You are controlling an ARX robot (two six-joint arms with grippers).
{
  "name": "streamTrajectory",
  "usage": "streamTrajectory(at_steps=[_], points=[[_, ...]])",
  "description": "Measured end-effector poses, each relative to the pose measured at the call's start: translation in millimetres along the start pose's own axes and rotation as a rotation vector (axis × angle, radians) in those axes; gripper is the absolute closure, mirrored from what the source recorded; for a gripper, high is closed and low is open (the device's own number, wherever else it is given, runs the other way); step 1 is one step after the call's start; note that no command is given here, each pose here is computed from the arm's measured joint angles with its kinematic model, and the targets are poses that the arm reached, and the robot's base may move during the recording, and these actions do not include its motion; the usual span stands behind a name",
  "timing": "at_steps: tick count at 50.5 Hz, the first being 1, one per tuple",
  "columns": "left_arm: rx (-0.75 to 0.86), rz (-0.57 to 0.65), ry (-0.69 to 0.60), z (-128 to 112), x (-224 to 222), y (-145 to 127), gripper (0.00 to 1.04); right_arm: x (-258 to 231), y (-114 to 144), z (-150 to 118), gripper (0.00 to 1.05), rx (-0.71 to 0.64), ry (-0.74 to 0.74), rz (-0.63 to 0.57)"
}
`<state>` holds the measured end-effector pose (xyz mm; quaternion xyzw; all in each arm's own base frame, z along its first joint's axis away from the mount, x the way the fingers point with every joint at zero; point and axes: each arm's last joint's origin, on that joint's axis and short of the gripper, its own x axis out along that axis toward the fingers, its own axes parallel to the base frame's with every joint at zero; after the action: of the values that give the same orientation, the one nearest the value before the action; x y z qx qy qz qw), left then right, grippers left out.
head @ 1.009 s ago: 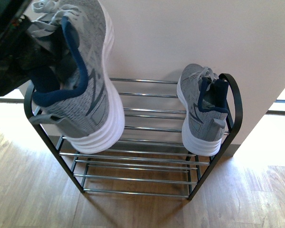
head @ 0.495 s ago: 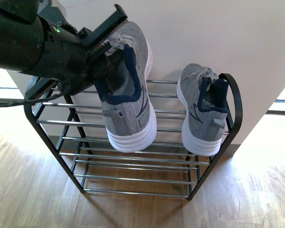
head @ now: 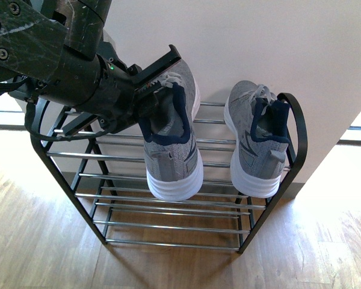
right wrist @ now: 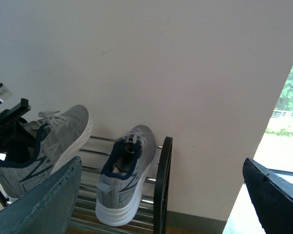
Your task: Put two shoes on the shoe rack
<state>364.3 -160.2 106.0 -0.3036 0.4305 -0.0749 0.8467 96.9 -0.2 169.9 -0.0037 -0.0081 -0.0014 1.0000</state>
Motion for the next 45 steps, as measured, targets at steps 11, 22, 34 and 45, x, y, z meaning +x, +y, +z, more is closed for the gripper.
streamTrajectory(at_steps=[11, 22, 34, 45], points=[[0.034, 0.003, 0.026, 3, 20, -5, 1.03, 0, 0, 0, 0.09, 0.000, 0.000, 0.000], [0.072, 0.002, 0.052, 3, 43, -10, 1.03, 0, 0, 0, 0.09, 0.000, 0.000, 0.000], [0.108, -0.003, 0.065, 5, 63, -16, 1.03, 0, 0, 0, 0.09, 0.000, 0.000, 0.000], [0.133, -0.003, 0.060, 9, 77, -19, 1.03, 0, 0, 0, 0.09, 0.000, 0.000, 0.000]])
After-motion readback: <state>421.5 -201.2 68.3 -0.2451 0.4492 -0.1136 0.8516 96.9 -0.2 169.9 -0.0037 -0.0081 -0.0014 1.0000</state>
